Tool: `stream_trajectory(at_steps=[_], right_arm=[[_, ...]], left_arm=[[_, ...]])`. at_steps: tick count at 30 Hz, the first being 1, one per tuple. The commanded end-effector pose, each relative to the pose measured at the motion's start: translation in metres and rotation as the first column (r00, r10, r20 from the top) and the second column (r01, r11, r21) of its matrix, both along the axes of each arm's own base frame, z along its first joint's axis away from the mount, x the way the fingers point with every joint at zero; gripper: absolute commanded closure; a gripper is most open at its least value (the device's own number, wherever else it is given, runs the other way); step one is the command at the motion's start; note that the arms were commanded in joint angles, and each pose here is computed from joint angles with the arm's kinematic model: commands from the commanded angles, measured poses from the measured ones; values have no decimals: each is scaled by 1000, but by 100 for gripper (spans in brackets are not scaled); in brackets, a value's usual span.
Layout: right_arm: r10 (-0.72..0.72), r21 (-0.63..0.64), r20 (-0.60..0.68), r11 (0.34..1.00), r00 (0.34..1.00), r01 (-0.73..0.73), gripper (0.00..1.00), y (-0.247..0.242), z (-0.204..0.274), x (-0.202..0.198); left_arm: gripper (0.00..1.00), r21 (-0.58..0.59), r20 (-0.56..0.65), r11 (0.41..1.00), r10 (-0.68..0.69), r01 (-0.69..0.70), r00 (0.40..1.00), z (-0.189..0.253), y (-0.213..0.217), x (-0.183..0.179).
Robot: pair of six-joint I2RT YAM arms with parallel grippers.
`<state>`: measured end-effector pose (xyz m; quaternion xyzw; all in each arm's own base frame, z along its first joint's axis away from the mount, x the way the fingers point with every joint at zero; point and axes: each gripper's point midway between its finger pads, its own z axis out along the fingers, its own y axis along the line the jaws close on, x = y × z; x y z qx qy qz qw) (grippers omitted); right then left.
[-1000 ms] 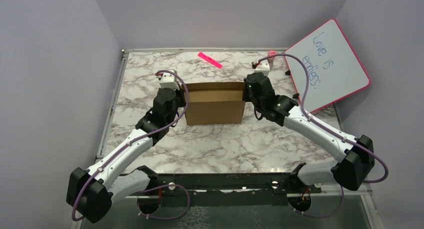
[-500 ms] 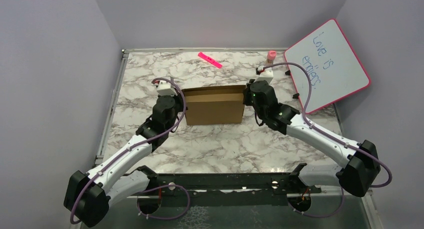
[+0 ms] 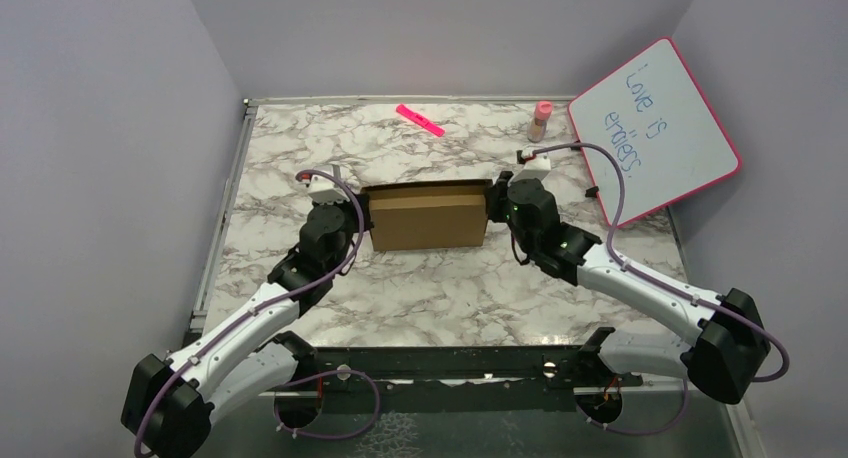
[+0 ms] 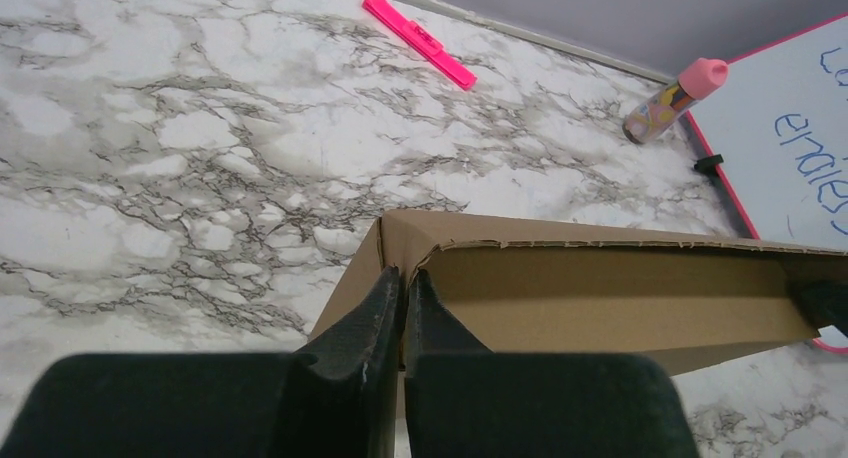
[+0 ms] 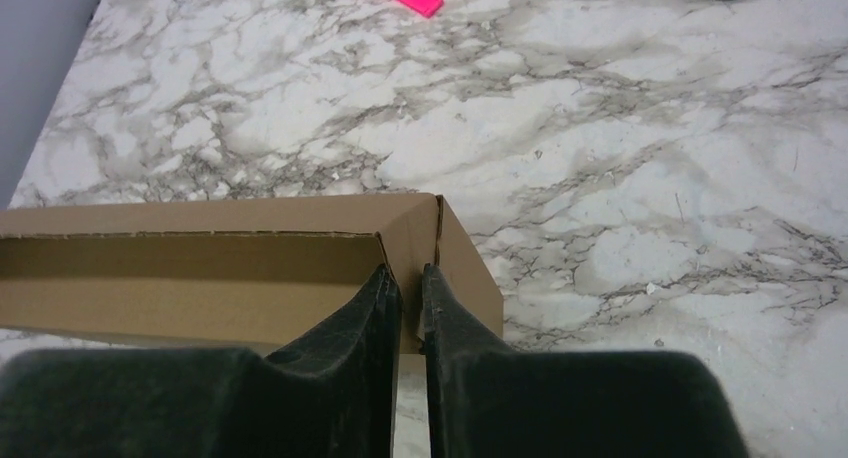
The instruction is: Fold the paper box
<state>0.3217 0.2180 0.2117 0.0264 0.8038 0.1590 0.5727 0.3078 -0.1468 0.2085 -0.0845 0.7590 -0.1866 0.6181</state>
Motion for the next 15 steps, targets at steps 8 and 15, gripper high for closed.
stream_trajectory(at_steps=[8,15], right_arm=[[121,-2,-40,993,992,-121,48,14,-2,-23],[179,-21,47,984,983,-178,20,16,35,-26]], left_arm=[[84,3,-126,1000,-12,13,992,-30,4,-23],[69,27,-114,1000,-10,13,993,-17,11,-30]])
